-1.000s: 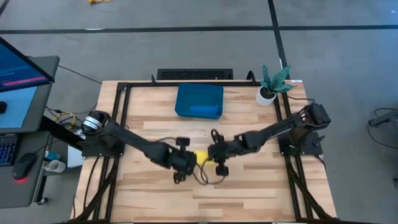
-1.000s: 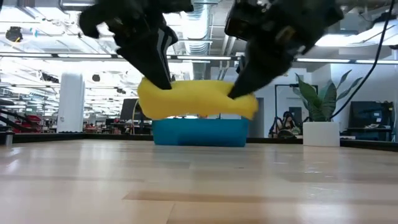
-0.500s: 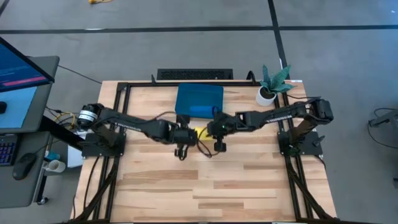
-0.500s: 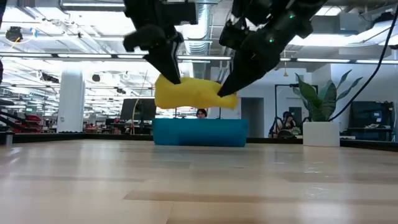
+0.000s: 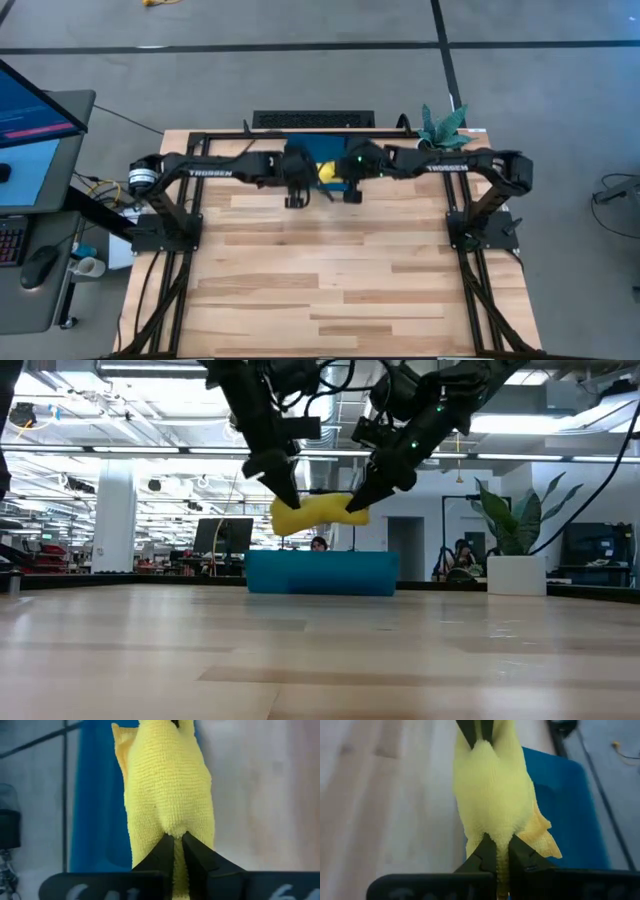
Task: Roll microfiber towels into tight, uniform cylinder then place into a basket
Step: Put the rolled yellow microfiber cloth into the blue bin
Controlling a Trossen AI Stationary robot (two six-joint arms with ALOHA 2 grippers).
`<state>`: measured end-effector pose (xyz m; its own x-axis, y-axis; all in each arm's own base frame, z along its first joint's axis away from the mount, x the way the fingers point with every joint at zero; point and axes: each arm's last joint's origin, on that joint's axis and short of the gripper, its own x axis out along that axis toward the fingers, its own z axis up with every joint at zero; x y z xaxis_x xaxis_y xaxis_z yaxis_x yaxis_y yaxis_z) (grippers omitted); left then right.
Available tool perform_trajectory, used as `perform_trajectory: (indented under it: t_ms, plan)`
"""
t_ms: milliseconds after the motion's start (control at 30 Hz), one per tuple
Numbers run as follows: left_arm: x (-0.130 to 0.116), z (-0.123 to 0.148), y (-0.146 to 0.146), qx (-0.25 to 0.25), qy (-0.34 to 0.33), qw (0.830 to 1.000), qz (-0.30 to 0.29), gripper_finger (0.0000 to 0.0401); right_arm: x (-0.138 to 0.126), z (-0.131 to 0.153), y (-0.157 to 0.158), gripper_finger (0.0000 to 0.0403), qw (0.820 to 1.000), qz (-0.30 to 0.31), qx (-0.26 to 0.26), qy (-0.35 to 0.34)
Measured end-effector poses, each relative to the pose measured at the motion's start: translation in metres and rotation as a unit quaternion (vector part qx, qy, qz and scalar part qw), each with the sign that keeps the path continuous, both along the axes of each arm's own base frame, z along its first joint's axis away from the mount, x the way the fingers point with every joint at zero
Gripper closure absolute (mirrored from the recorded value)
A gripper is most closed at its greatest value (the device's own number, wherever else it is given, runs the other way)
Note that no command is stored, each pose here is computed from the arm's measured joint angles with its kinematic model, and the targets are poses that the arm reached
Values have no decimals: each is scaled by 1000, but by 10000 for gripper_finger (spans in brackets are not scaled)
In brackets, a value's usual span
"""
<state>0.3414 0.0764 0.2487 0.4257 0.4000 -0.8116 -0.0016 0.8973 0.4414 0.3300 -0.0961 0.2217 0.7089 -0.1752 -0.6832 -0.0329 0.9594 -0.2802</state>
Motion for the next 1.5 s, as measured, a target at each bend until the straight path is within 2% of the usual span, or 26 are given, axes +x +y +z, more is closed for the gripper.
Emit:
perform_trajectory:
  t_ms: [100,300,467,533,633,833,1033,1233,1500]
  plan:
    - [-1,3,23,11,-17,1000,7,390,-5,3,-21,375,1000,-12,-18,3]
    - [-8,9,67,-1,-69,998,8,394,-13,1,-57,377,1000,-2,-23,0]
    - [-10,5,93,27,-78,997,0,394,-11,-2,-79,375,999,4,-45,12]
    - [-6,1,103,45,-87,995,-10,394,-8,-8,-90,376,999,3,-47,25]
    - [-6,-14,118,48,-66,997,-11,394,0,-15,-109,376,998,0,-49,38]
    - [-9,-43,148,12,-63,998,-4,394,8,-36,-134,372,995,-7,-3,102]
    - [-10,-65,158,-23,-51,998,-2,394,17,-53,-141,375,991,-4,21,133]
    - [-8,-69,155,-40,-50,998,-4,391,17,-56,-141,374,989,-5,27,146]
    - [-10,-71,155,-40,-43,998,12,346,14,-59,-138,371,986,-9,33,166]
